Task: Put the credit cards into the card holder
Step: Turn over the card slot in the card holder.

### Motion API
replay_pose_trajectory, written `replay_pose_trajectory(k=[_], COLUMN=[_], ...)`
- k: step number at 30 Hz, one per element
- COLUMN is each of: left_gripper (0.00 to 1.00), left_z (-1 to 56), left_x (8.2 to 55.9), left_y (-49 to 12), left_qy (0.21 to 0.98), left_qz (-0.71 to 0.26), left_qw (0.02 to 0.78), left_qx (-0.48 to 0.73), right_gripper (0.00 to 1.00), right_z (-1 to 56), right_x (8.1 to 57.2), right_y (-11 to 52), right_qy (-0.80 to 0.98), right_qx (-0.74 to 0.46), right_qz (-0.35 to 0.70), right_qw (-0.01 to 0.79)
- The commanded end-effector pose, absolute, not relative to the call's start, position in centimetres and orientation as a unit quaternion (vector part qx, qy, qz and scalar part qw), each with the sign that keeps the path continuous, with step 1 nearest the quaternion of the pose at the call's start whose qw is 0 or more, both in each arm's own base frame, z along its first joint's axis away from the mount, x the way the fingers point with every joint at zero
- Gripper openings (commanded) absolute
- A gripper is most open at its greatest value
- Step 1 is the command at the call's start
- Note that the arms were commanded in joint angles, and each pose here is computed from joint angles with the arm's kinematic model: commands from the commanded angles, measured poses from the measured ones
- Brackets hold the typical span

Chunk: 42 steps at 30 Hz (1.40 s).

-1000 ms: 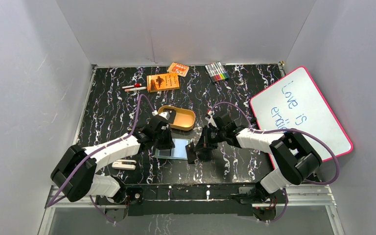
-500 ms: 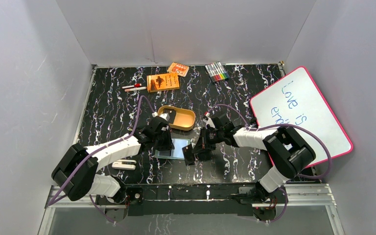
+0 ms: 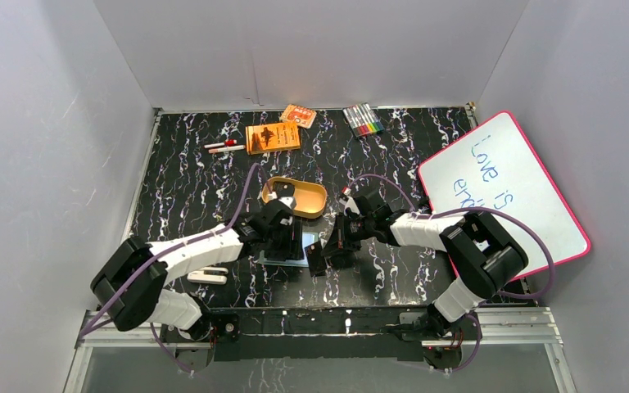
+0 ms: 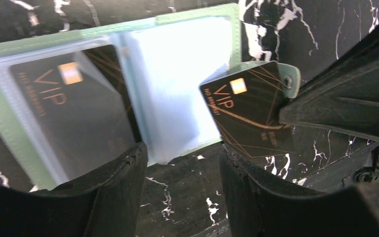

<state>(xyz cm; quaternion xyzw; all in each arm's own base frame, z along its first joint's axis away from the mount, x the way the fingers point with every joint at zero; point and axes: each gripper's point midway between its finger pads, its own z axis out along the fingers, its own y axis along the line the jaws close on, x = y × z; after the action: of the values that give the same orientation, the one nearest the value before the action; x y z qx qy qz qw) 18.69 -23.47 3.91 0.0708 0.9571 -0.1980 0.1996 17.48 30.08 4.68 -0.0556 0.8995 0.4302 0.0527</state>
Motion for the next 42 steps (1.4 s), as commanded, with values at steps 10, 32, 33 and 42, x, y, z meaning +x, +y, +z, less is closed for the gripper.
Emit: replay_pose_trajectory(k=[10,32,33,42], left_gripper=[0.15,0.00,0.00,0.00], left_z=[2.2,4.8,4.8,5.0], left_x=[19.9,20.8,20.7,20.5], left_y=[-23.5,-22.6,-22.7,-22.8], left_qy=[0.967,0.955,0.954,0.949], left_qz=[-0.111,-0.129,-0.136,-0.158], left_qw=[0.201,0.263,0.264,0.271], left_qx=[0.108,0.047,0.043,0.017], right_gripper=[0.00,0.00,0.00,0.00], right_z=[6.0,9.8,9.9,9.2], right_x=[18.2,17.7,17.6,16.8], right_y=[30.9,30.2,30.3,30.3], right_qy=[0.892,0.874,0.873,0.874], right_qx=[-0.073,-0.070,-0.070,-0.056], right_qz=[0.441,0.467,0.470,0.475], right_qw=[0.072,0.113,0.112,0.083])
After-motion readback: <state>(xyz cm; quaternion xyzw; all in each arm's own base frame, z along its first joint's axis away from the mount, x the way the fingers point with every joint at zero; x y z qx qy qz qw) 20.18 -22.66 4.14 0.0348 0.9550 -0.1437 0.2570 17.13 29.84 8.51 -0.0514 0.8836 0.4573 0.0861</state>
